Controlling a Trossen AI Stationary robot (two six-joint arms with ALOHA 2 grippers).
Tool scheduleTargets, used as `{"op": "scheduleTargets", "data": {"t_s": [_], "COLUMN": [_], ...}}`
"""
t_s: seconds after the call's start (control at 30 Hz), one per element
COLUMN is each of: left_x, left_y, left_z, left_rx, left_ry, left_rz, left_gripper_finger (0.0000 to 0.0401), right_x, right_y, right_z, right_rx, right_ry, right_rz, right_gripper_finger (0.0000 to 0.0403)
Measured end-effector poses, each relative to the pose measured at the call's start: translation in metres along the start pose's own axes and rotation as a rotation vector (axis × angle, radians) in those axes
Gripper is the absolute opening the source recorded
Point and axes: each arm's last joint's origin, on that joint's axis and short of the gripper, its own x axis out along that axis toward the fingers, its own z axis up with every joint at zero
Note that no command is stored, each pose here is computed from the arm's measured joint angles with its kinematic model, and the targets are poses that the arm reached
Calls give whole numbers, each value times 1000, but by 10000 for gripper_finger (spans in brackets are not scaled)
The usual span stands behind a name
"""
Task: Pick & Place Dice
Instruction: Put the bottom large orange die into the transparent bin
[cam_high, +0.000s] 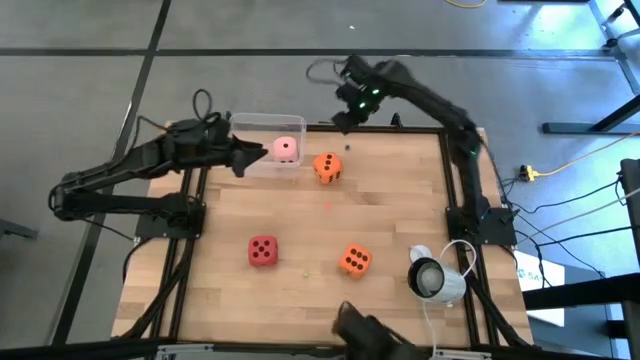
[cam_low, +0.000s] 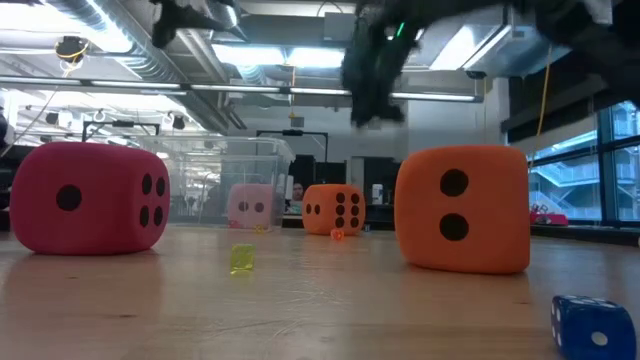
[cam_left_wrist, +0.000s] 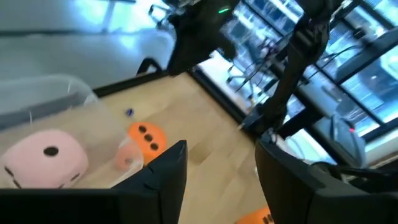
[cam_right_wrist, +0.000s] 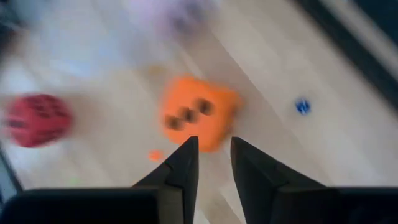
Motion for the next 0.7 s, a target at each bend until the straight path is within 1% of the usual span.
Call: {"op": "scheduleTargets", "data": {"t_s": [0.1, 0.17, 0.23, 0.33, 0.4, 0.5, 0.57, 0.7], "left_x": [-11, -15, -16, -15, -15, -15, -14, -5], "left_y": [-3, -4, -4, -2, -1, -2, -4, -11], "left_z": [1, -1, -5, -13, -18, -22, -24, -31], "left_rx": [27, 44, 59, 68, 78, 98, 122, 191], "left_ry": [-21, -24, -19, 5, 24, 46, 72, 162], "left_rz": [-34, -47, -45, -47, -47, -51, -84, -167], "left_gripper_finger": [170, 168, 168, 168, 168, 168, 168, 168], "right_x": [-60, -97, -125, -156, -166, -167, -160, -136], "right_y": [35, 55, 72, 89, 94, 96, 94, 97], "right_z": [-18, -36, -55, -86, -107, -140, -160, -196], "right_rx": [-68, -98, -111, -117, -104, -55, -14, 17], "right_ry": [-165, -265, -346, -424, -448, -439, -414, -375], "right_rz": [9, -12, -42, -58, -84, -127, -132, -86], "right_gripper_finger": [88, 87, 87, 87, 87, 87, 87, 87]}}
